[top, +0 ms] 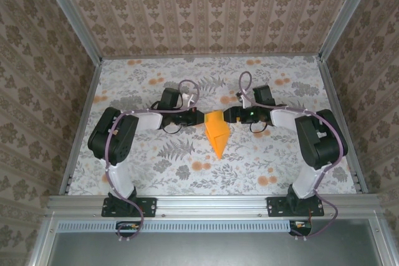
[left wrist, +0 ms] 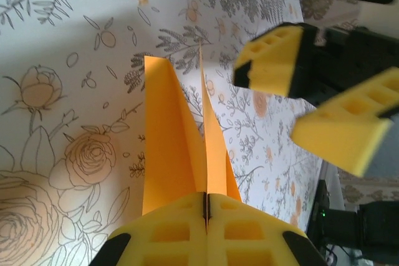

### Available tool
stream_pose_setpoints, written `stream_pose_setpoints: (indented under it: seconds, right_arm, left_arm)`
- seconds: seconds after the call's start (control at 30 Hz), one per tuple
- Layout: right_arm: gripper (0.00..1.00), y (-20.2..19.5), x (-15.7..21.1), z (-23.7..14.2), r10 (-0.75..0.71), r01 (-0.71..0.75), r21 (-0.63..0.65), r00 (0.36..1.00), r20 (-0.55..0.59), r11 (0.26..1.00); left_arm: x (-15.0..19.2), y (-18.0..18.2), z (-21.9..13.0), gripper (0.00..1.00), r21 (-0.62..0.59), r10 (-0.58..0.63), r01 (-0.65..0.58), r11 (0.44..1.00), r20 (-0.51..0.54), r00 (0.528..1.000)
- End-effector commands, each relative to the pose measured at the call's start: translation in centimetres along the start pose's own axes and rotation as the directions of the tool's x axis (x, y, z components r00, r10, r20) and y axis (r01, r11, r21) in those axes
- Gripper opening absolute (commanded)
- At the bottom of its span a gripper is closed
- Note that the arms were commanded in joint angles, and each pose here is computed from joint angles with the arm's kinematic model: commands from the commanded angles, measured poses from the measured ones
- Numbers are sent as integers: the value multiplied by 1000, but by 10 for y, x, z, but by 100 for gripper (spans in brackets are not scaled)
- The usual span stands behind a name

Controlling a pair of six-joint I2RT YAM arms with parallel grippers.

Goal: Fold a paper plane with a square sheet of paper (fold left side to right side)
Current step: Place the paper at the center of the table.

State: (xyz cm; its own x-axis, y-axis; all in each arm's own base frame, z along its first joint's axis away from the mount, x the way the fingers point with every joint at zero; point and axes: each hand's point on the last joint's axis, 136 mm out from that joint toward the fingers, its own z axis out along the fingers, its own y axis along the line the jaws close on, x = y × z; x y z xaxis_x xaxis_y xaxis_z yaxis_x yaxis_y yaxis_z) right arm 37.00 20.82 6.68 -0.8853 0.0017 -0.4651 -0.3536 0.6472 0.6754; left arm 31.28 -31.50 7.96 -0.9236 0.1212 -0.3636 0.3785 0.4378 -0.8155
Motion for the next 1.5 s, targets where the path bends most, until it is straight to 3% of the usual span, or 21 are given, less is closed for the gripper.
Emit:
stream_pose_setpoints:
  seconds: [0.0,0.4,0.83,0.97,1.07,1.13,1.3,1.47]
  right_arm:
    - [73,12,-10,9,-67,67,-129,998,9,989]
    - [55,12,-4,23,-29,20,-227,999,-35,974]
    - [16,14,-6,8,-55,50,-162,998,-22,986]
    - [2,14,0,3,-28,22,-136,999,-39,990]
    - [0,14,4,-2,18,-24,-108,998,-55,994]
    - [0,11,9,-4,61,-66,-67,995,-78,996]
    - [0,8,18,-5,173,-170,39,979,-111,985]
    - [0,3,17,-5,320,-303,153,942,-103,941]
  left_arm:
    - [1,-22,-7,0,85,111,-110,990,-5,994]
    - [4,-20,-4,0,90,118,-116,989,-22,993]
    - [3,-8,3,0,58,119,-116,992,-50,992]
    - [-1,-5,4,18,28,134,-133,991,-62,989]
    - [-10,-6,-3,45,-22,163,-165,986,-59,985]
    - [-20,-7,-12,58,-71,185,-188,980,-45,982]
    - [-36,-15,-44,67,-232,269,-267,935,-25,963]
    - [-16,-32,-62,66,-414,388,-392,822,-99,917]
